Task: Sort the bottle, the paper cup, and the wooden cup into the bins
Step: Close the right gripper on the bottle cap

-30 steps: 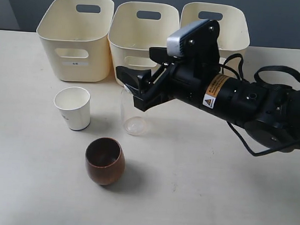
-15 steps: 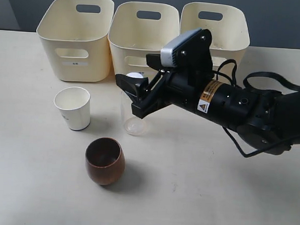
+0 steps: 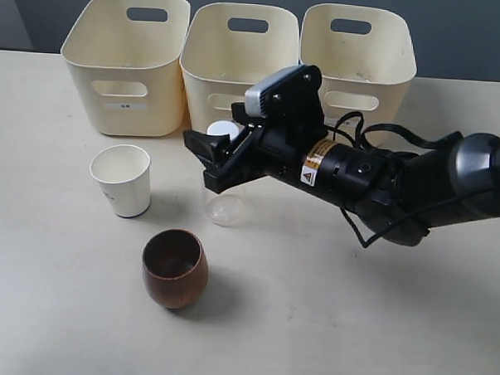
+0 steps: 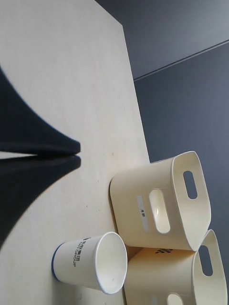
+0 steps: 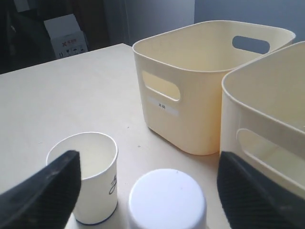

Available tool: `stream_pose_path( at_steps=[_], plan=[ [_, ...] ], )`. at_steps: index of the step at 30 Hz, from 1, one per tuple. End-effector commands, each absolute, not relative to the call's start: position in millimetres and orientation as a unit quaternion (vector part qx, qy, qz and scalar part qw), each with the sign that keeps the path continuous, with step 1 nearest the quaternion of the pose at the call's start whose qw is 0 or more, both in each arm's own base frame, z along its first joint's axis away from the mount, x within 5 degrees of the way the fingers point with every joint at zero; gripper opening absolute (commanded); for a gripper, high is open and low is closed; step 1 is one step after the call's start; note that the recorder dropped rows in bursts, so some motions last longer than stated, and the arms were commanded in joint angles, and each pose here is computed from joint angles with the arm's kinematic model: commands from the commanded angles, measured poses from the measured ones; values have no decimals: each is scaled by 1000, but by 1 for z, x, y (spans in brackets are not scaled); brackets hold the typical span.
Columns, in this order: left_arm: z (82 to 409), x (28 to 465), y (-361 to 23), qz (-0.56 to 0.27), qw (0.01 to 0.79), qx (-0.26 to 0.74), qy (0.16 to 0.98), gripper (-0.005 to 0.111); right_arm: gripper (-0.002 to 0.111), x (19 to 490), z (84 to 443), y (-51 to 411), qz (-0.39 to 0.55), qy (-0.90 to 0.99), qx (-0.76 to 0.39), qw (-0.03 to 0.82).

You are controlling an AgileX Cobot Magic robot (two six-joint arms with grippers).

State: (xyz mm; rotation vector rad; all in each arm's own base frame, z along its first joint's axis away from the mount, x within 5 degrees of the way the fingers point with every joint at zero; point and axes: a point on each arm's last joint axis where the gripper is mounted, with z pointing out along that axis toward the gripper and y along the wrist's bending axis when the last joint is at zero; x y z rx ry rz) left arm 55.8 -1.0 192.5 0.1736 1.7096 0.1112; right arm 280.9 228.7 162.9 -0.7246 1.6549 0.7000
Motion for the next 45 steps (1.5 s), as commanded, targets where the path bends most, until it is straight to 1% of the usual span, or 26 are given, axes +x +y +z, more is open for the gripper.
stream_pose_path(
  at_steps=[1,10,24,45],
  plan=[
    [193,56,-1,50,655,78,750,0,74,285,158,232,297,705,-304,568],
    [193,56,-1,50,655,78,750,0,74,290,156,229,276,716,-288,574],
    [193,56,-1,50,655,78,750,0,74,300,141,232,264,730,-271,570],
    [193,56,-1,50,655,78,750,0,74,301,140,232,262,733,-265,569]
  ],
)
